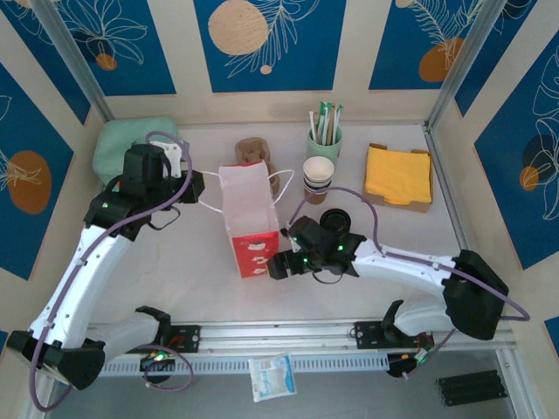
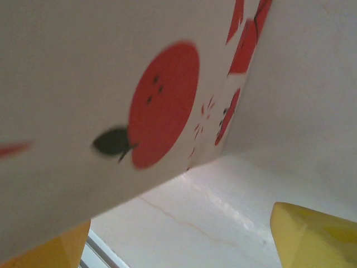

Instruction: Pack the takeout coffee

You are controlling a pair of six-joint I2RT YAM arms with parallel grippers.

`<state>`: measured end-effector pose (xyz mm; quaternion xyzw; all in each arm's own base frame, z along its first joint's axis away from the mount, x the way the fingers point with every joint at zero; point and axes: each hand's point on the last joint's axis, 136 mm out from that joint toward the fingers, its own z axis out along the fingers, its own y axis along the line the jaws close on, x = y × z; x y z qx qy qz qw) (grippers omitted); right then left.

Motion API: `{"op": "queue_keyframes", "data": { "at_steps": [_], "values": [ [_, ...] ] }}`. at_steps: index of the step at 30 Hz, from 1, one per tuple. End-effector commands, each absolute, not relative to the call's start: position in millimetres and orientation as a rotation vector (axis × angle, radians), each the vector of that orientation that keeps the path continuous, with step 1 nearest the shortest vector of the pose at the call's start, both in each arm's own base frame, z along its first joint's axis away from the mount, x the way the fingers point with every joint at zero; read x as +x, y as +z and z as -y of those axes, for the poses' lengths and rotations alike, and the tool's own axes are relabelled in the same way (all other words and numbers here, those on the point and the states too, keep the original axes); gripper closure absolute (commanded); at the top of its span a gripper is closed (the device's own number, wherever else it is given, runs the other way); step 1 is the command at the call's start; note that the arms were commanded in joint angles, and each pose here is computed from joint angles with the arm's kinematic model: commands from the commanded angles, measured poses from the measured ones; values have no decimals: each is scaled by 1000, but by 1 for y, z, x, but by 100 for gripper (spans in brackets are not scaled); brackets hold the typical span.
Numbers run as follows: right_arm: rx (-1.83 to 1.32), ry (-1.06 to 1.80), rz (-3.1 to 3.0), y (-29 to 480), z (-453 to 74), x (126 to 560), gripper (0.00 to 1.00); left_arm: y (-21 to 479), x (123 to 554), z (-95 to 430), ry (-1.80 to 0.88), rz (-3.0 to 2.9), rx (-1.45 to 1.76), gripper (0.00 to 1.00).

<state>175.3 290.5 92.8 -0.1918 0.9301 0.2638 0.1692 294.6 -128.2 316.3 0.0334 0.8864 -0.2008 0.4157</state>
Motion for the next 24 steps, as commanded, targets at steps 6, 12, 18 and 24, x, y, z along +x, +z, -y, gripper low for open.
{"op": "queue_keyframes", "data": {
  "at_steps": [6,12,18,24],
  "values": [
    [-684,836,-2557,110,-340,207,21,332,298,94,-275,-2163,39,92],
    [-735,875,-2524,117,-379,232,22,328,308,72,-130,-2138,12,90],
    [-776,899,-2532,113,-413,251,25,320,319,48,-47,-2134,-39,88],
    [-776,918,-2524,115,-427,259,24,313,327,39,-50,-2127,-98,83]
  ]
}}
